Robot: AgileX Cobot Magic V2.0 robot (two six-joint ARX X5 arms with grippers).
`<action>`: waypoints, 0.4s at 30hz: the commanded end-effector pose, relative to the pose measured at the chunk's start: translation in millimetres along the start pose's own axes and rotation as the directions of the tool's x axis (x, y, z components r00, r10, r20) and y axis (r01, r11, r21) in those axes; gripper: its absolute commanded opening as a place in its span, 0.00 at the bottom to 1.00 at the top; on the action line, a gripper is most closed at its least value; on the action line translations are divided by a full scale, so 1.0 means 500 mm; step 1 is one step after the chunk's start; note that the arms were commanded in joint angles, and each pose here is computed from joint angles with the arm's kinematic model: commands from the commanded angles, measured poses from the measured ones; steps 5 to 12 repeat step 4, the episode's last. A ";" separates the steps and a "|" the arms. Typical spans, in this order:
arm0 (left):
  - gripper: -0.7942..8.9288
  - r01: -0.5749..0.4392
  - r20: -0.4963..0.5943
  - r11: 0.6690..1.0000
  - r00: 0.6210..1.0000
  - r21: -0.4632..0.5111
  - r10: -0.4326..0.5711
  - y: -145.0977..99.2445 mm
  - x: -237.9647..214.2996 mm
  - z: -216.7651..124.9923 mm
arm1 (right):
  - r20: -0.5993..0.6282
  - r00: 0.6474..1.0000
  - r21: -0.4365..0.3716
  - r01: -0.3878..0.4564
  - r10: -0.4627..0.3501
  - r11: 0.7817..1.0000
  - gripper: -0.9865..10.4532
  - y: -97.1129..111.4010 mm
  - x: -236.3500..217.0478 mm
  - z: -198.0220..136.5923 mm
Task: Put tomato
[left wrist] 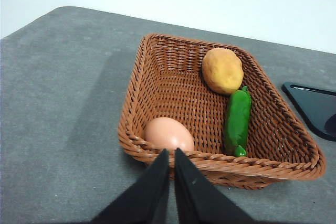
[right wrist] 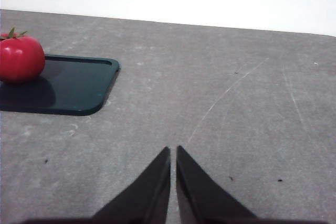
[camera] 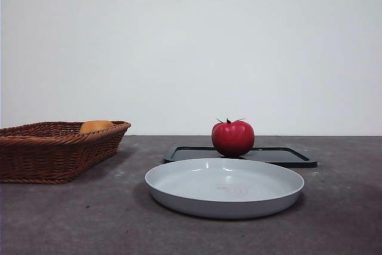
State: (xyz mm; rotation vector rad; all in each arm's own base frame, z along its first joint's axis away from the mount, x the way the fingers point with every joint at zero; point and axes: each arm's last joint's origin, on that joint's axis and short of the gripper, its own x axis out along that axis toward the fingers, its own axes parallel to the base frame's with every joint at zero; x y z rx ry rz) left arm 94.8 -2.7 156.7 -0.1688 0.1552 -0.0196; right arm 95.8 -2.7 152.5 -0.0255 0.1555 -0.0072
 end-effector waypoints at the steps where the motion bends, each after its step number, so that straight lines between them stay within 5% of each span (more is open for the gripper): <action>1: 0.10 -0.003 -0.027 1.000 1.000 0.001 0.003 0.002 0.004 -0.015 | 0.009 1.000 -0.007 0.002 -0.002 1.000 0.09 0.000 0.001 -0.001; 12: 0.10 -0.003 -0.027 1.000 1.000 0.001 0.003 0.002 0.004 -0.015 | 0.009 1.000 -0.007 0.002 -0.002 1.000 0.09 0.000 0.001 -0.001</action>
